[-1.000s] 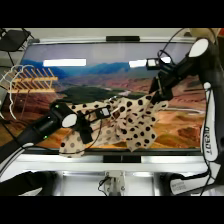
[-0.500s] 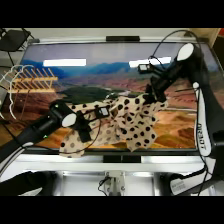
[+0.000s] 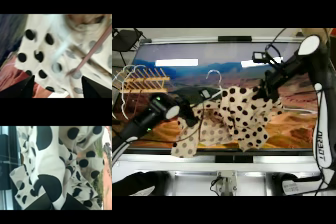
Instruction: Fold the shirts.
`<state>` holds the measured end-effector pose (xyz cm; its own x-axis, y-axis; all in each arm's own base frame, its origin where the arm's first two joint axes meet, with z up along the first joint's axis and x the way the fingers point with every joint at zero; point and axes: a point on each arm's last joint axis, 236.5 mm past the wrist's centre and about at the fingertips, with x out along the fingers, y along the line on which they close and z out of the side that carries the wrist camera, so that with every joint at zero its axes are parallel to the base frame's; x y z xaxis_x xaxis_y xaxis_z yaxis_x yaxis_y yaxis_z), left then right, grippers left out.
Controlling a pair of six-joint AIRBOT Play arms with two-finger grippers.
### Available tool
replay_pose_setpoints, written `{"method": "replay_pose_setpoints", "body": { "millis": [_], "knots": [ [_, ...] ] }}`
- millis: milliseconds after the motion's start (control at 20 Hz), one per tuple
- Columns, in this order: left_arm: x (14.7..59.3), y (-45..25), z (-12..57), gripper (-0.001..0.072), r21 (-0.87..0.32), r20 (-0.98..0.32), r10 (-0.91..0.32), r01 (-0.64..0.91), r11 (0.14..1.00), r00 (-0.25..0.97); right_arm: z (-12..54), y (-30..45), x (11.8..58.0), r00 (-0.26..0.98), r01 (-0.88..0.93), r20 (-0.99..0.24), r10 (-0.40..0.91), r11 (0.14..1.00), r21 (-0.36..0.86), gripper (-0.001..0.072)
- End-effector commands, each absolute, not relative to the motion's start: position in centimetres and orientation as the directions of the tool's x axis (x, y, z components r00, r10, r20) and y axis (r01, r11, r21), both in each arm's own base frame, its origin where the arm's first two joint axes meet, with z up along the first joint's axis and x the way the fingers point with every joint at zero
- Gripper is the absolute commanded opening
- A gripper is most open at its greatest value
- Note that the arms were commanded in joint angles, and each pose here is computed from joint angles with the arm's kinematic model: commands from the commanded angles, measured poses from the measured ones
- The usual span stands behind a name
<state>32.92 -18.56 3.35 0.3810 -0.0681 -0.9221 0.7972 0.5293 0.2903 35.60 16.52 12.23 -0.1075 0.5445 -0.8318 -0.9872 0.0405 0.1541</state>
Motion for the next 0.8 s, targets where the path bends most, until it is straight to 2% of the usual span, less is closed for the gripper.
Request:
{"method": "replay_pose_setpoints", "body": {
  "millis": [0, 200, 350, 500, 550, 600, 750],
  "knots": [
    [34.9, -14.2, 6.6, 0.0718, 0.324, -0.898, -0.023, 0.699, 0.638, 0.438, 14.4, 16.5, 33.9, -0.102, -0.987, -0.830, 0.548, 0.048, 0.153, 0.0073],
    [34.0, -10.3, 8.4, 0.0718, 0.288, -0.905, -0.001, 0.616, 0.733, 0.425, 16.1, 16.5, 33.2, -0.061, -0.988, -0.829, 0.556, 0.082, 0.128, 0.0072],
    [33.7, -8.3, 10.5, 0.0717, 0.216, -0.883, -0.033, 0.469, 0.857, 0.468, 17.6, 16.3, 32.6, -0.016, -0.987, -0.831, 0.556, 0.124, 0.102, 0.0072],
    [31.8, -9.5, 8.9, 0.0715, -0.010, -0.868, -0.162, 0.310, 0.951, 0.469, 18.6, 16.1, 32.2, 0.020, -0.983, -0.835, 0.550, 0.161, 0.083, 0.0072],
    [31.0, -10.7, 7.4, 0.0686, -0.095, -0.860, -0.215, 0.268, 0.959, 0.463, 18.7, 16.0, 32.2, 0.025, -0.981, -0.837, 0.547, 0.173, 0.084, 0.0072],
    [30.0, -12.6, 5.7, 0.0575, -0.199, -0.844, -0.287, 0.232, 0.952, 0.452, 18.6, 15.9, 32.2, 0.026, -0.978, -0.838, 0.544, 0.188, 0.092, 0.0072],
    [28.0, -19.6, 2.3, 0.0533, -0.448, -0.741, -0.504, 0.231, 0.863, 0.443, 18.6, 15.9, 32.4, 0.033, -0.972, -0.840, 0.541, 0.211, 0.098, 0.0072]
  ]
}}
